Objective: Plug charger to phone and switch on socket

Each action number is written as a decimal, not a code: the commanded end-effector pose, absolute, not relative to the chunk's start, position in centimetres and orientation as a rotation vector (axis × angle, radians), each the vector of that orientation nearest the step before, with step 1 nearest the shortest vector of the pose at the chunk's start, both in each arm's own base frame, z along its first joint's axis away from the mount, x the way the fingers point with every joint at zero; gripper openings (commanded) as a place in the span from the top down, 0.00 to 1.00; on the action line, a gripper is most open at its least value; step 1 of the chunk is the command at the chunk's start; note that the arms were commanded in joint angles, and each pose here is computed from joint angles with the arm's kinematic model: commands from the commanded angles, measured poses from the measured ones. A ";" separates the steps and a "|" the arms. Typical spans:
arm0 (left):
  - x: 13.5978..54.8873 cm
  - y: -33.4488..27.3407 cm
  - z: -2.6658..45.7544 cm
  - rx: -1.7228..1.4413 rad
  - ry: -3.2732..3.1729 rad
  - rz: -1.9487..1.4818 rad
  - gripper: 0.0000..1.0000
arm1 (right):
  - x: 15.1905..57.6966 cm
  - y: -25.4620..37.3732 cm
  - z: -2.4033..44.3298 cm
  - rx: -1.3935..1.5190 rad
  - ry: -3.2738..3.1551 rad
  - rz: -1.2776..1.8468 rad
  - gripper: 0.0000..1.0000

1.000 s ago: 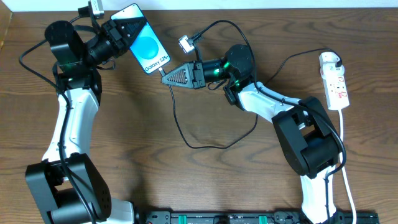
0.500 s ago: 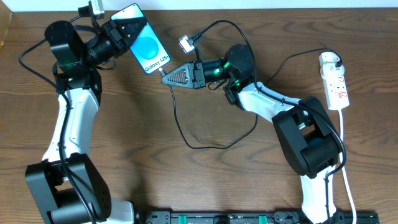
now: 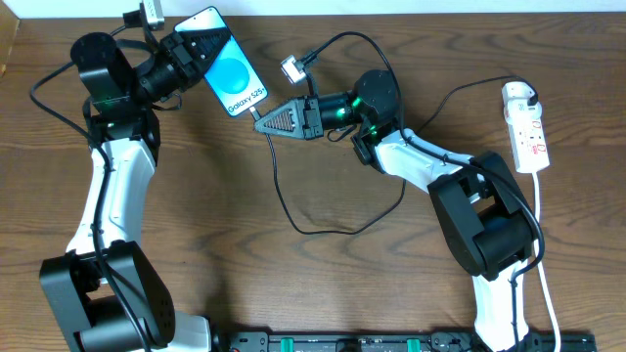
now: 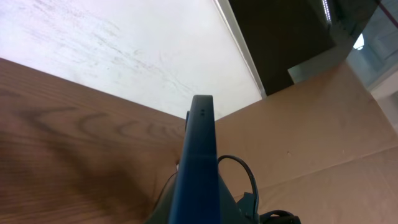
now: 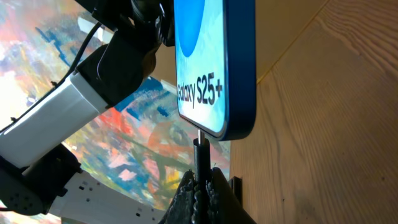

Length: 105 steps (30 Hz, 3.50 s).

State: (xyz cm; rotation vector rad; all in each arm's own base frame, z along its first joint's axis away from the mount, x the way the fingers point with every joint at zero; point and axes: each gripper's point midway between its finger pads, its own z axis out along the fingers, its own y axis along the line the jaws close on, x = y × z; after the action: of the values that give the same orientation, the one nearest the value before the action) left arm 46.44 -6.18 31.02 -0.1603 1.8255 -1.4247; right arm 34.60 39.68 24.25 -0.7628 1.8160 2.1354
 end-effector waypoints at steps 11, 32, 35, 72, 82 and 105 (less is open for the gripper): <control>45.4 -7.6 31.4 -0.082 1.837 -1.471 0.93 | 36.7 39.6 26.1 -0.606 1.760 2.127 0.99; 44.7 -8.0 31.5 -0.043 1.846 -1.505 0.93 | 37.1 39.5 26.4 -0.537 1.777 2.158 0.99; 44.7 -8.0 31.5 -0.039 1.847 -1.509 0.93 | 37.1 39.5 26.4 -0.537 1.777 2.159 0.99; 44.9 -7.9 31.5 -0.147 1.864 -1.568 0.93 | 37.6 39.5 26.6 -0.539 1.730 2.113 0.99; 43.8 -8.6 32.8 0.001 1.831 -1.588 0.93 | 37.3 39.3 27.5 -0.539 1.701 2.143 0.99; 42.6 -9.2 32.8 0.067 1.852 -1.643 0.93 | 37.5 39.3 27.6 -0.538 1.686 2.129 0.99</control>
State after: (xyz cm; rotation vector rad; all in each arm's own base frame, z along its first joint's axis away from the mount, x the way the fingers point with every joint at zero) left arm 45.31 -7.05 32.49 -0.0862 1.8048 -1.5171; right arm 33.85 39.54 25.60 -0.7604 1.7897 2.1867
